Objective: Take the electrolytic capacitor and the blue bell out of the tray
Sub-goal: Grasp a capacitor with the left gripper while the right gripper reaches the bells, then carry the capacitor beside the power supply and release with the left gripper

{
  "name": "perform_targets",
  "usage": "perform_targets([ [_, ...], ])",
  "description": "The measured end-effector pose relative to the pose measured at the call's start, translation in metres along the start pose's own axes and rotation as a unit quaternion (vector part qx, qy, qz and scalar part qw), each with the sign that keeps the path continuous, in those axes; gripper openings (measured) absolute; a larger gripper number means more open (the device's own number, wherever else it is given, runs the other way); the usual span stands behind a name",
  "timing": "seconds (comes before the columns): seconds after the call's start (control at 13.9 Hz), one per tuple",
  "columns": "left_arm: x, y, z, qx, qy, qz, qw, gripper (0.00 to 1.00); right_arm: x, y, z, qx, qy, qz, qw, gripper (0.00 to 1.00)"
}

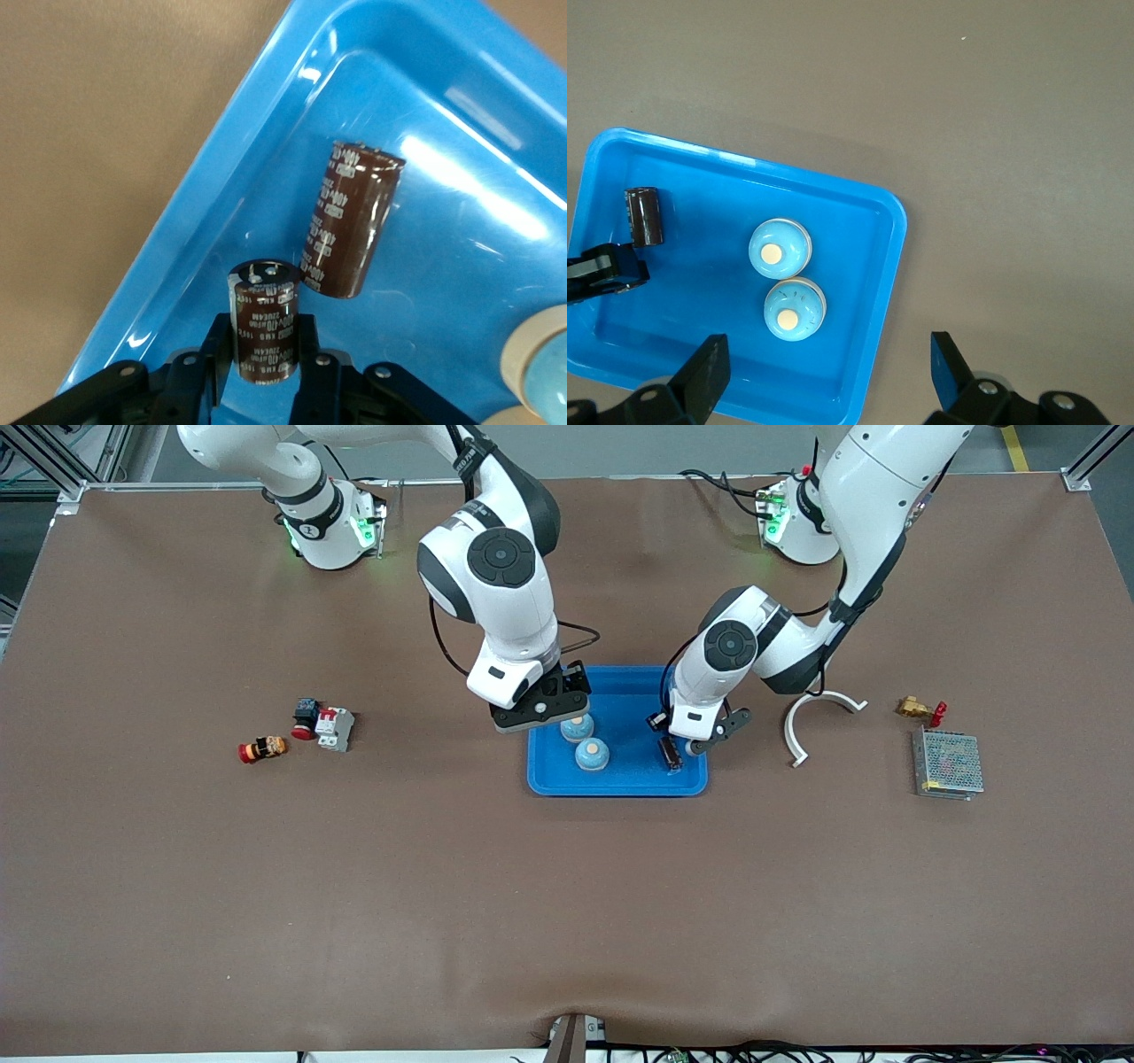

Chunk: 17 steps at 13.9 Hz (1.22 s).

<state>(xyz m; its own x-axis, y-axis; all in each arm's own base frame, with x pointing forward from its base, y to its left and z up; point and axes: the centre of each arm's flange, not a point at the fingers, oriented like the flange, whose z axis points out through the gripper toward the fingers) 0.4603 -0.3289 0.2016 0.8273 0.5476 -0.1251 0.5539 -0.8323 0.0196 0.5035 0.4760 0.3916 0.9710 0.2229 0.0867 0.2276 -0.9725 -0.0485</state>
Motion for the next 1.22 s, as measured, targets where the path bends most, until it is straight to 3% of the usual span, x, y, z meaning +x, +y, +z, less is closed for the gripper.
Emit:
perform_targets([
  [0.58, 0.022, -0.007, -0.075, 0.051, 0.032, 0.019, 0.998, 0.34, 0.003, -0.003, 0.009, 0.005, 0.01, -0.008, 1.0, 1.0],
  [1.22, 0.171, -0.106, -0.11, 0.055, 0.02, 0.067, 0.996, 0.34, -0.019, -0.035, 0.055, -0.003, -0.006, -0.036, 0.999, 1.0],
])
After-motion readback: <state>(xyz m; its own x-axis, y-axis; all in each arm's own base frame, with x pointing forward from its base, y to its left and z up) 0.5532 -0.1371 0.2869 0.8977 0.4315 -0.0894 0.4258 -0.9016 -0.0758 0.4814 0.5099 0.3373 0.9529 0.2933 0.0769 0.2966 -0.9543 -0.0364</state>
